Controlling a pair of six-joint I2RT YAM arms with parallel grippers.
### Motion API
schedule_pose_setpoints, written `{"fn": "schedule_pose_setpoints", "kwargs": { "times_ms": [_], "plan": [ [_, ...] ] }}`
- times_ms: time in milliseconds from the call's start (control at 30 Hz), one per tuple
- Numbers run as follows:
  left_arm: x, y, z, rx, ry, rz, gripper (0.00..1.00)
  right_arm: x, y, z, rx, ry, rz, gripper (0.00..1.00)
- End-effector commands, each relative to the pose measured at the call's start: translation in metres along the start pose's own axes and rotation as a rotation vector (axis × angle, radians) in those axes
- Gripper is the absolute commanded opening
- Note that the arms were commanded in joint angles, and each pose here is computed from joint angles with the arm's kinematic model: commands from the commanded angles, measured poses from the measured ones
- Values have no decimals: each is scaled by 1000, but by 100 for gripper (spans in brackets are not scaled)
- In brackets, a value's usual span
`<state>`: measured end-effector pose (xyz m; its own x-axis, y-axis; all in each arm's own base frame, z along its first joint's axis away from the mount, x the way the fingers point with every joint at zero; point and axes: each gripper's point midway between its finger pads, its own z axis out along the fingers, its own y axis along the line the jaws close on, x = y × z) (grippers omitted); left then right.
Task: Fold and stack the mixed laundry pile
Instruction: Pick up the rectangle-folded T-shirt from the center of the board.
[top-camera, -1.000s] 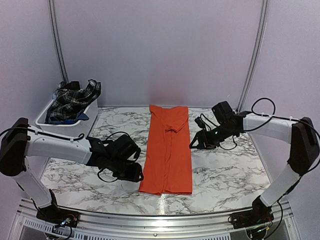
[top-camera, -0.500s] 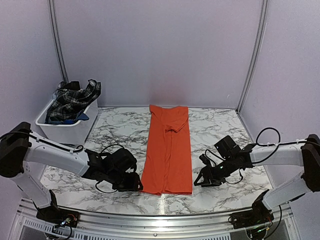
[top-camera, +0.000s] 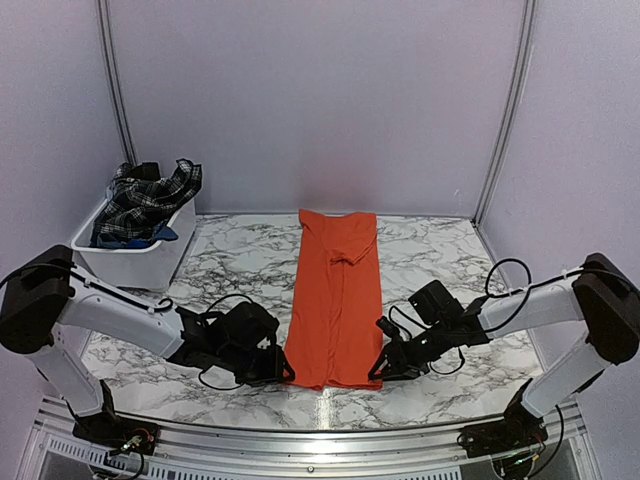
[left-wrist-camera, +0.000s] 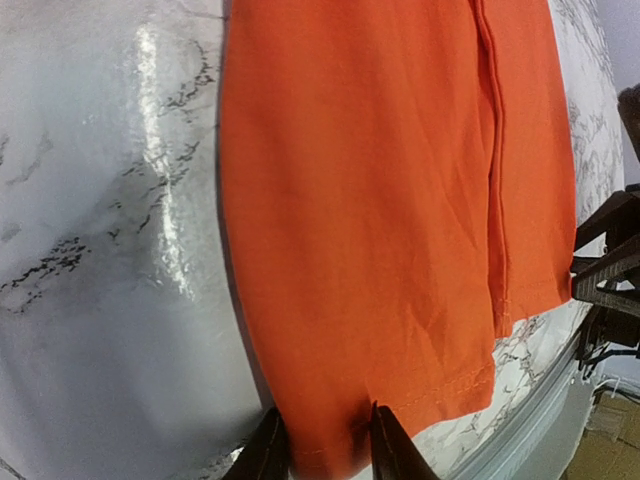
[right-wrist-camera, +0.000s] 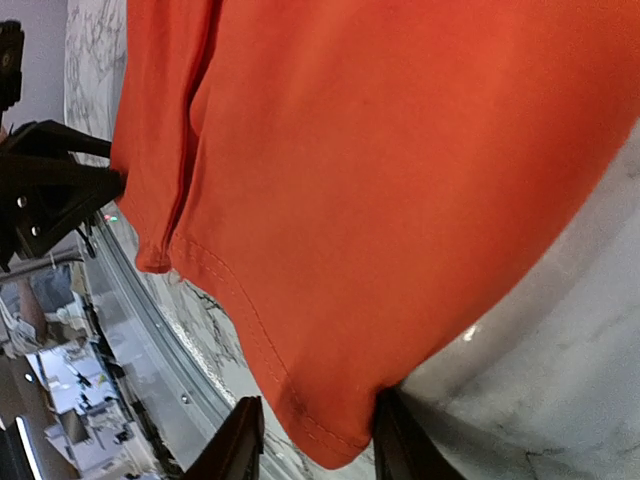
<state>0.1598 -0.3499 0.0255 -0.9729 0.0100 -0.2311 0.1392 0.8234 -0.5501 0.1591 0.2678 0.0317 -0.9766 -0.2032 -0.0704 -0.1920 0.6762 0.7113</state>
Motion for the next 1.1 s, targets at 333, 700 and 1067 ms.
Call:
{"fn": "schedule_pose_setpoints", "kwargs": {
  "times_ms": [333,700,1067],
  "plan": [
    [27,24,-1,-53,35,-34,2,32,-27,1,75,22,68,0],
    [75,-20,-38,22,128,80,0,66,30,-29,-64,28,10,0],
    [-10,-45,-53,19,-9,96,0,-4,48,-54,-43,-143,-33,0]
  ]
}}
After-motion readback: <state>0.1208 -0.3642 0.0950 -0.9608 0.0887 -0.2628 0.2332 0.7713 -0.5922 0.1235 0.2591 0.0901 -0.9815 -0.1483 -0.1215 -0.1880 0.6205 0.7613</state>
